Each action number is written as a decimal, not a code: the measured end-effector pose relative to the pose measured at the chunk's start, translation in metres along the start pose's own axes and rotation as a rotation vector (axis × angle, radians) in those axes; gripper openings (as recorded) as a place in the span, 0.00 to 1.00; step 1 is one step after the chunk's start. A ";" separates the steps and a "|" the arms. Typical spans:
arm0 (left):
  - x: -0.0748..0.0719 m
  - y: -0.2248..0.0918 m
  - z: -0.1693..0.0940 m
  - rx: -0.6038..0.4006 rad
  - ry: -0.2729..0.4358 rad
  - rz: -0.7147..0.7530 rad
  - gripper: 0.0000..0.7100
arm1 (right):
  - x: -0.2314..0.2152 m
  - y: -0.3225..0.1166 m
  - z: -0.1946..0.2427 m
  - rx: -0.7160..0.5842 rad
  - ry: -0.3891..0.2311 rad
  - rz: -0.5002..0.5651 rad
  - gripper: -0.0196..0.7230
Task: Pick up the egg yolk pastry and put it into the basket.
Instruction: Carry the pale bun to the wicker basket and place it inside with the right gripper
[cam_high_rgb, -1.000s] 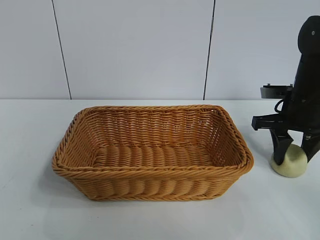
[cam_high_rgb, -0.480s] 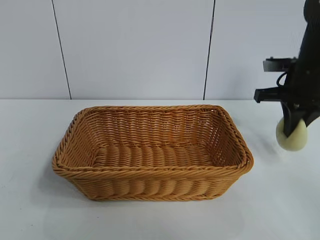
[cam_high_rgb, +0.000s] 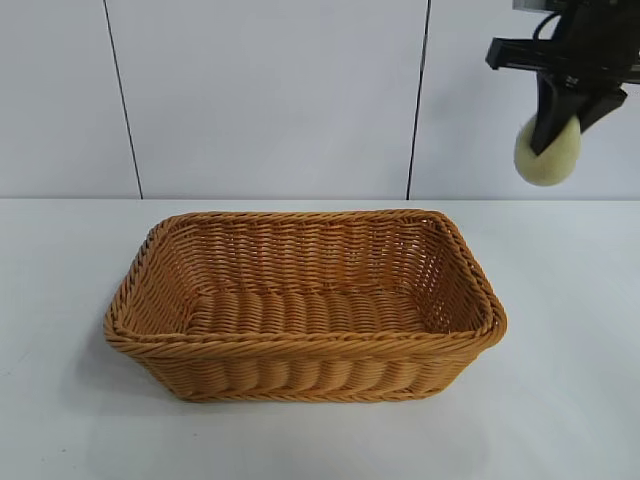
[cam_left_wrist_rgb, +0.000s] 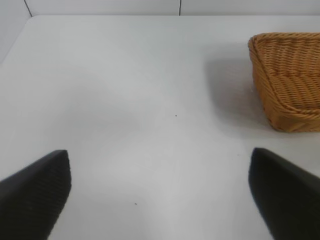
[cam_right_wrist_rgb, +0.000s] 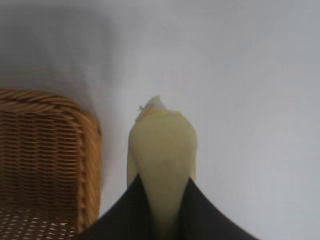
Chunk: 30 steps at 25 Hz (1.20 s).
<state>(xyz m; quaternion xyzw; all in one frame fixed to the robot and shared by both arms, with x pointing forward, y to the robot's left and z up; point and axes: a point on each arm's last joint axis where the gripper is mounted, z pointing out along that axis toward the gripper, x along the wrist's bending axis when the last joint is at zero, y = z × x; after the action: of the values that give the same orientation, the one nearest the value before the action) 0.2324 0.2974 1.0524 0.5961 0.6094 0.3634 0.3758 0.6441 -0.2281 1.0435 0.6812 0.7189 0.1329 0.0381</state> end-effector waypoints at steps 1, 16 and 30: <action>0.000 0.000 0.000 0.000 0.006 -0.003 0.98 | 0.013 -0.001 0.000 0.001 0.009 -0.029 0.11; 0.000 0.000 0.000 0.000 0.012 -0.006 0.98 | 0.157 -0.038 0.040 0.001 0.124 -0.271 0.10; 0.000 0.000 0.000 0.000 0.012 -0.006 0.98 | 0.172 -0.053 0.130 0.150 0.084 -0.293 0.11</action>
<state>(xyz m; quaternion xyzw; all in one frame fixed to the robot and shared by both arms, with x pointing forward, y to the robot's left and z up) 0.2324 0.2974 1.0524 0.5919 0.6135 0.3660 0.3732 0.6113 -0.0419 0.9274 0.5640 0.8193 0.1003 -0.0240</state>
